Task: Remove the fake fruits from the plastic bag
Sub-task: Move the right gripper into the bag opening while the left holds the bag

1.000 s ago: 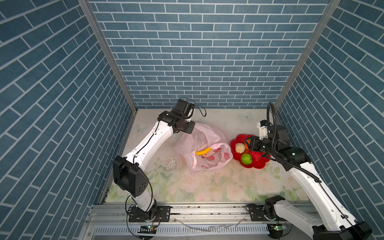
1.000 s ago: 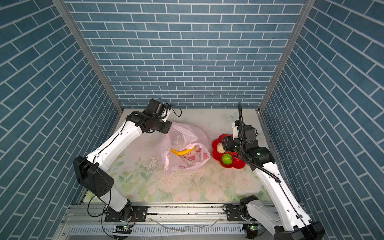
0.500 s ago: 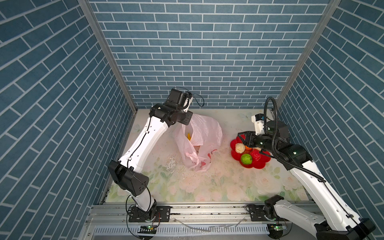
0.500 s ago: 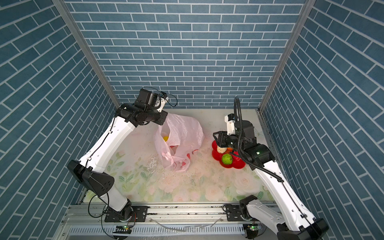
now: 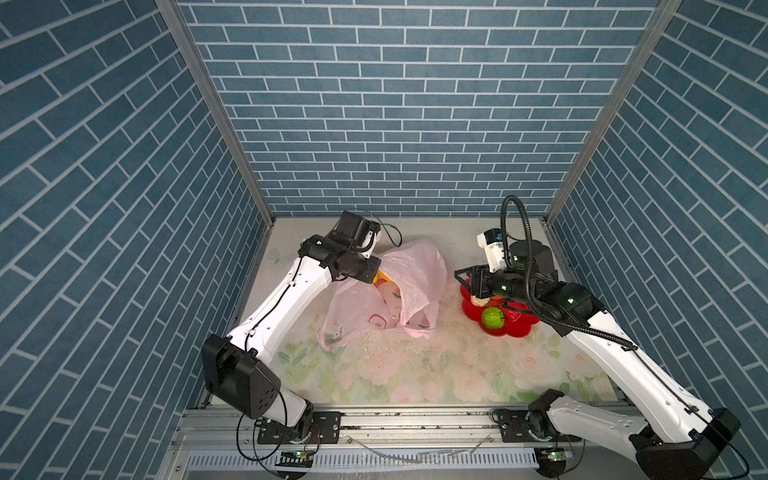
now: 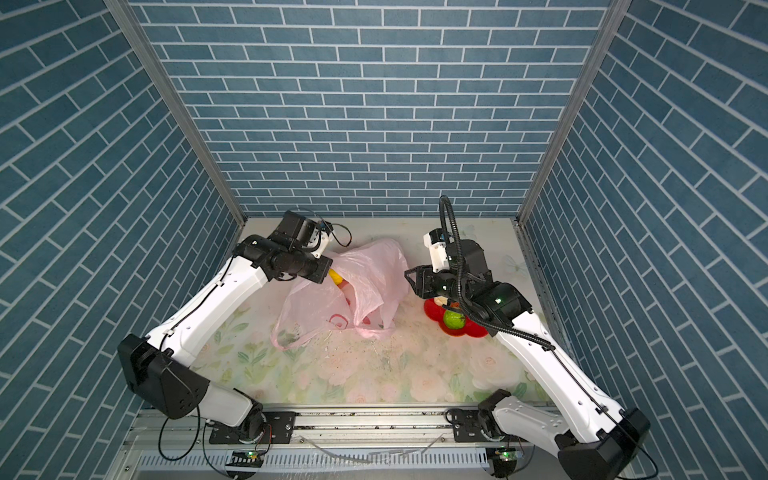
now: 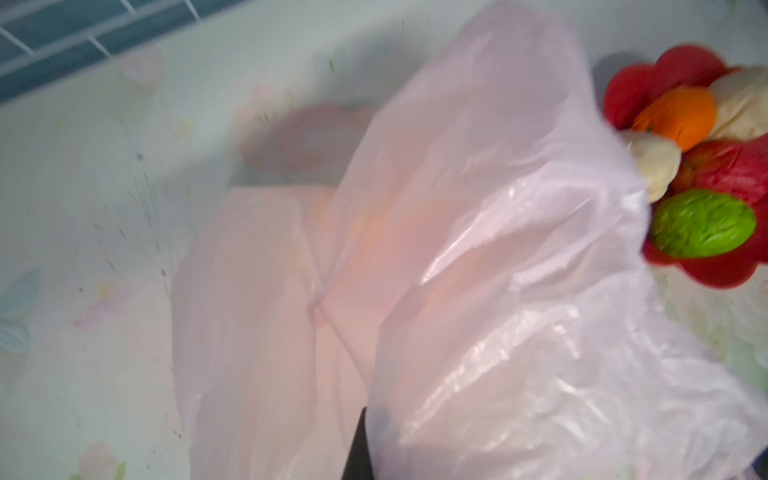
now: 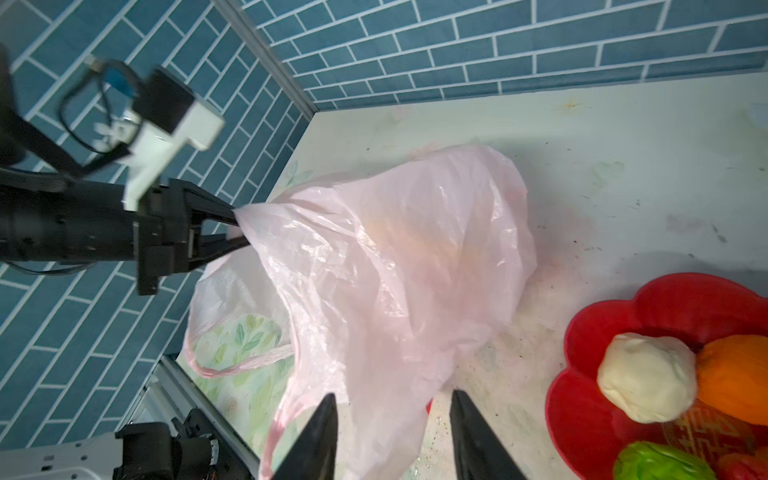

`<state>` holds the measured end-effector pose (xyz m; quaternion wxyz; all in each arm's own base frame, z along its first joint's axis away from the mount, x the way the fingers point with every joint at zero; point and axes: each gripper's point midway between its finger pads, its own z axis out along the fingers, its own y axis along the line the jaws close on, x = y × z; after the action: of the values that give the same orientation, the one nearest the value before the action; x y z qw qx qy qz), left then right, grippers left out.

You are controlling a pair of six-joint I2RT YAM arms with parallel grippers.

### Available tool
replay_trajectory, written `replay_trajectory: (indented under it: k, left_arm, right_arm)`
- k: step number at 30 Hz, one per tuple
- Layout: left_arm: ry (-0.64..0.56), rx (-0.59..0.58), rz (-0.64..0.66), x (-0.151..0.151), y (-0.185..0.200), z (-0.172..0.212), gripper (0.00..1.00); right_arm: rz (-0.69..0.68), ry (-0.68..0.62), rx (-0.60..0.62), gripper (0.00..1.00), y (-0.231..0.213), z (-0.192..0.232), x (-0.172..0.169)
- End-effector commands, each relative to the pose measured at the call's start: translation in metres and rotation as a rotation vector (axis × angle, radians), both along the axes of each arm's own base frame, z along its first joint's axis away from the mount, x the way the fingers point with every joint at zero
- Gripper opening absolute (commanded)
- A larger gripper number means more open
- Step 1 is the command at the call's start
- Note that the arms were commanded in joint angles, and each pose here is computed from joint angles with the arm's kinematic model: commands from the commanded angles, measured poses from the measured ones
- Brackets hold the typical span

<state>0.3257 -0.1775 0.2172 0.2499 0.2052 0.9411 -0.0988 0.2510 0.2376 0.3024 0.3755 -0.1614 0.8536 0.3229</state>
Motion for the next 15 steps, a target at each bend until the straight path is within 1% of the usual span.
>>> replay_trajectory:
  k: [1,5,7,11,13,15]
  left_arm:
    - [-0.008,-0.062,0.01,-0.014,-0.006,0.007,0.0]
    - [-0.036,-0.096,0.043,-0.018,-0.005,0.018,0.0]
    - [-0.048,-0.115,0.057,-0.015,-0.007,0.024,0.0]
    - [-0.062,-0.138,0.069,-0.006,-0.012,0.032,0.0]
    - [-0.06,-0.148,0.067,-0.002,-0.016,0.034,0.0]
    - [-0.07,-0.16,0.062,-0.001,-0.018,0.041,0.0]
  right_arm:
    - [0.067,-0.028,0.007,0.43,0.022,0.015,-0.009]
    - [0.171,-0.04,-0.035,0.39,0.054,0.006,-0.031]
    - [0.223,-0.084,-0.064,0.38,0.075,0.005,-0.046]
    - [0.26,-0.166,-0.128,0.34,0.107,-0.002,-0.063]
    - [0.271,-0.202,-0.16,0.29,0.124,-0.01,-0.068]
    - [0.257,-0.22,-0.177,0.22,0.136,-0.022,-0.065]
